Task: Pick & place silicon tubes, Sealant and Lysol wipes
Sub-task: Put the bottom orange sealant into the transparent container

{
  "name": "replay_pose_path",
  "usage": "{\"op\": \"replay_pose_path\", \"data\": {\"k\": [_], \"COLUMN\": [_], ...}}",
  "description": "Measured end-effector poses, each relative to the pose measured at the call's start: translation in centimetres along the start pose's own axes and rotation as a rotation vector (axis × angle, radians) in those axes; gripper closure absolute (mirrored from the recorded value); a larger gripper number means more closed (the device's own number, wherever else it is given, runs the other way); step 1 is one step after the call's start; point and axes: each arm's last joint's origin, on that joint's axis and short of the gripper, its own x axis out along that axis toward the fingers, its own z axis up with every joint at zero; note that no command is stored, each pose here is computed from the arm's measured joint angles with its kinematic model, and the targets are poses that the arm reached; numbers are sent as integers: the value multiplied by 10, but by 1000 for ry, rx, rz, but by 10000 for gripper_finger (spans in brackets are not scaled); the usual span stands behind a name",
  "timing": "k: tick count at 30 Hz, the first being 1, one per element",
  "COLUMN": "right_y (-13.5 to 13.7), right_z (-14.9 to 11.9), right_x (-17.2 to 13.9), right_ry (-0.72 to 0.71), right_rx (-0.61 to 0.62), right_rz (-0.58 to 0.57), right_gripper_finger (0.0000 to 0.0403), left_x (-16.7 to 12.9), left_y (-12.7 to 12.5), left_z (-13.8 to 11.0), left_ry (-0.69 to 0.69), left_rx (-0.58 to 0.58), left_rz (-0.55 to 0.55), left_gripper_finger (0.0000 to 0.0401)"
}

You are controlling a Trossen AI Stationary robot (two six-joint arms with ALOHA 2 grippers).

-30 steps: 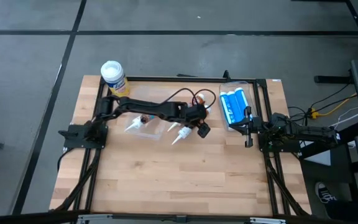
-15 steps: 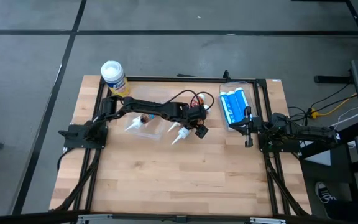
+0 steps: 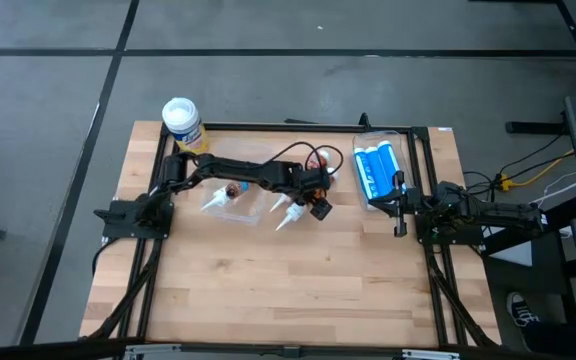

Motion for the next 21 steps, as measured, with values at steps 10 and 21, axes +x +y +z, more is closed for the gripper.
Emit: {"op": "replay_pose_path", "data": {"k": [10, 21], "right_y": [0, 0], "right_z": [0, 0], "right_x": [0, 0], "right_ry": [0, 0], "right_rx": [0, 0], "right_rz": [0, 0], "right_gripper_finger": [378, 378], "left_x": [-3, 14], "left_y": [15, 30], "left_z": [8, -15], "left_ry": [11, 120], "left_rx": [1, 38], "left_rz": [58, 200], "left_gripper_finger": [100, 100]}}
